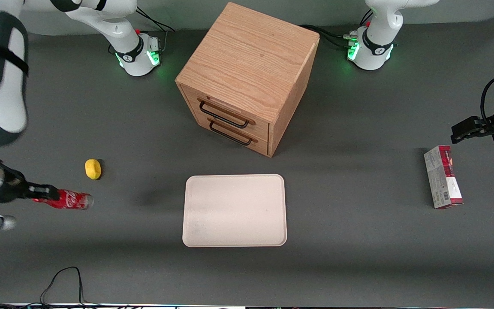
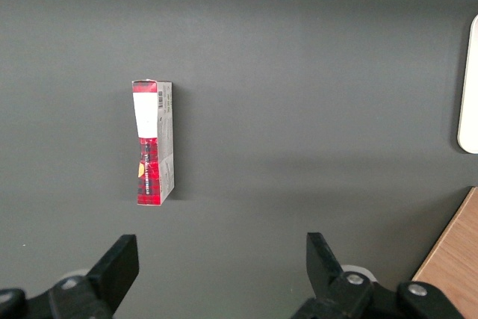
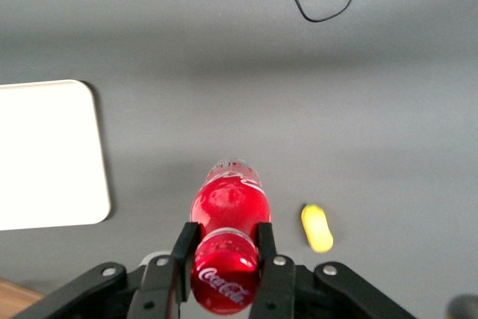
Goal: Place coke bottle on tray
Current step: 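Carry the held bottle over to the cream tray's edge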
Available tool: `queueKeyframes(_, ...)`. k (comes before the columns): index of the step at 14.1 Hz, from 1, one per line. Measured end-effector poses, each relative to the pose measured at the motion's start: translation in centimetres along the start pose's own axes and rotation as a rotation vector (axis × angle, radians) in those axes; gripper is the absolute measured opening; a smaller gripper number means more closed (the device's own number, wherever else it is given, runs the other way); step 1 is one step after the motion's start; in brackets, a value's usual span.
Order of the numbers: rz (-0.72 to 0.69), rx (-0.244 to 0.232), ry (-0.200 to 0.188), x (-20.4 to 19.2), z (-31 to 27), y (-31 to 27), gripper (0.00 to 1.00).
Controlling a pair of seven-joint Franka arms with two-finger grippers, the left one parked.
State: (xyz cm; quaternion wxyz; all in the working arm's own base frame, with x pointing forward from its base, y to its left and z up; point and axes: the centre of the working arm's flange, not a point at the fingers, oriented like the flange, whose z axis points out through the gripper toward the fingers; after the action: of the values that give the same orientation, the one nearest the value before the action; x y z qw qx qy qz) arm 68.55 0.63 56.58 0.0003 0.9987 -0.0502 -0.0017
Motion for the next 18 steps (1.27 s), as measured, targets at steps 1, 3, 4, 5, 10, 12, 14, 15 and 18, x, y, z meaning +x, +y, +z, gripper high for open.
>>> queueKeyframes(1, 0.020, 0.014, 0.011, -0.7, -1.6, -1.2, 0.36)
queueKeyframes(3, 0.079, 0.055, 0.023, -1.6, -3.0, -5.5, 0.36)
queueKeyframes(4, 0.103, 0.072, 0.018, -2.0, -2.9, -8.0, 0.36)
queueKeyframes(5, 0.118, 0.080, 0.011, -2.4, -2.7, -10.3, 0.36)
queueKeyframes(10, 0.126, 0.048, 0.053, -1.8, 2.0, -19.9, 0.36)
queueKeyframes(12, 0.126, 0.048, 0.087, -0.9, 5.4, -23.0, 0.36)
queueKeyframes(14, 0.131, 0.060, 0.111, -0.2, 8.6, -25.5, 0.36)
queueKeyframes(15, 0.133, 0.067, 0.123, 0.1, 10.0, -26.4, 0.36)
queueKeyframes(18, 0.123, 0.080, 0.149, 1.0, 14.3, -28.4, 0.36)
